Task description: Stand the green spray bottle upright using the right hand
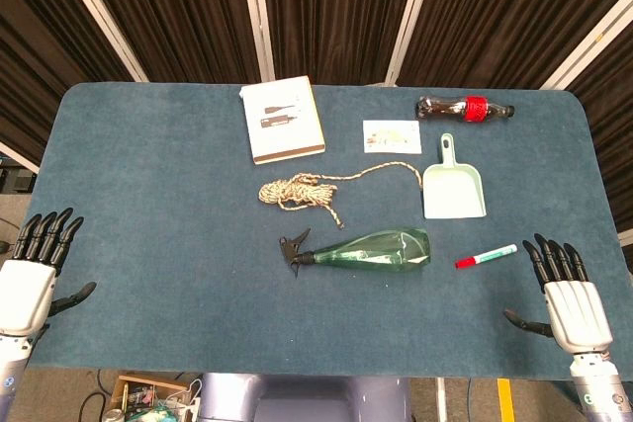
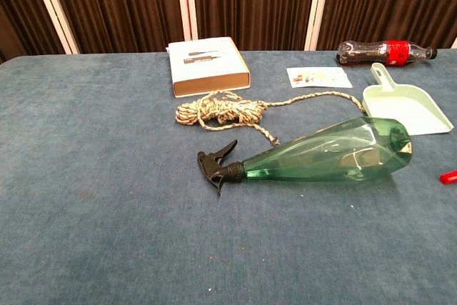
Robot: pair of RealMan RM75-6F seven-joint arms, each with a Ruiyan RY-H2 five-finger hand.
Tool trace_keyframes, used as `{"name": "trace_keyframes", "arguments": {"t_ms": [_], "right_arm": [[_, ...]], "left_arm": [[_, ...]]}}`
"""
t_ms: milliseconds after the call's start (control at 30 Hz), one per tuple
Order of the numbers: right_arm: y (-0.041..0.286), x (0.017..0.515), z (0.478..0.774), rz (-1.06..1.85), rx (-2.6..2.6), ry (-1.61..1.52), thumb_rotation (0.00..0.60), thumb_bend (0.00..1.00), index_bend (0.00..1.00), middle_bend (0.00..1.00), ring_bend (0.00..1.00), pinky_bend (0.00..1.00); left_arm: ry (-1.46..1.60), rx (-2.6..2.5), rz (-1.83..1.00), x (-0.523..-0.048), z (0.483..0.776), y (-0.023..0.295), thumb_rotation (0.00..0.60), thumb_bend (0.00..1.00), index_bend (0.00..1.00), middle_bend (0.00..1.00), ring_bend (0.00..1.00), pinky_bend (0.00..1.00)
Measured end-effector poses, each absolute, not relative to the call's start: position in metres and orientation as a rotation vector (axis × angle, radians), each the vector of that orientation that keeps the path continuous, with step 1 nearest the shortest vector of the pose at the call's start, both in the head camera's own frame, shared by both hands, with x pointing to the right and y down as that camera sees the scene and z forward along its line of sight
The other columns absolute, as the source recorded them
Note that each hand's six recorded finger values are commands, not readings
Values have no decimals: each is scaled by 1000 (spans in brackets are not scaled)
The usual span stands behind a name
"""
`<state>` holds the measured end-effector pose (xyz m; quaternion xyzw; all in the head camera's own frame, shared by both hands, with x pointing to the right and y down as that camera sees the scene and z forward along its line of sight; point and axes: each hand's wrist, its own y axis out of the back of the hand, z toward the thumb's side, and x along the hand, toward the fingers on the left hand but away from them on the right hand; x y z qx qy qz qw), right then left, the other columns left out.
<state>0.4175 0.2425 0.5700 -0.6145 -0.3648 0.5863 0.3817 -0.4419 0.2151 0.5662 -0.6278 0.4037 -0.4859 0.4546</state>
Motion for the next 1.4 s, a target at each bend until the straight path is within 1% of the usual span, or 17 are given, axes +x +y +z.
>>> {"name": "trace_keyframes", "arguments": {"t_ms": [300, 467, 533, 667, 767, 967, 1233, 1400], "right_arm": [[244, 413, 563, 1459, -1555, -938, 600, 136, 0, 0, 0, 0], [245, 397, 558, 1366, -1553, -955, 600, 138, 0, 0, 0, 0], [249, 383, 561, 1323, -1558, -937, 600, 142, 0, 0, 0, 0], [254, 358, 569, 1266, -1545, -844, 600, 199, 22, 0, 0, 0], [257, 332, 576, 1225, -1517, -748, 600, 211, 121, 0, 0, 0], [260, 279, 592, 1167, -1454, -567, 600, 214, 203, 0, 0, 0], [253, 216, 601, 1113, -1409, -435, 600, 245, 258, 0, 0, 0], [246, 186, 606, 1082, -1406, -396, 600, 244, 260, 0, 0, 0]], "left_arm": [[982, -1561, -1225, -441, 566, 217, 600, 0, 0, 0, 0, 0], [975, -1562, -1231, -440, 566, 216, 600, 0, 0, 0, 0, 0], [976, -1562, -1236, -440, 566, 215, 600, 0, 0, 0, 0, 0], [973, -1562, -1248, -441, 567, 212, 600, 0, 0, 0, 0, 0], [974, -1557, -1251, -441, 567, 210, 600, 0, 0, 0, 0, 0], [962, -1564, -1276, -442, 569, 207, 600, 0, 0, 0, 0, 0], [967, -1567, -1326, -447, 576, 199, 600, 0, 0, 0, 0, 0], [974, -1563, -1361, -452, 580, 195, 600, 0, 0, 0, 0, 0]]}}
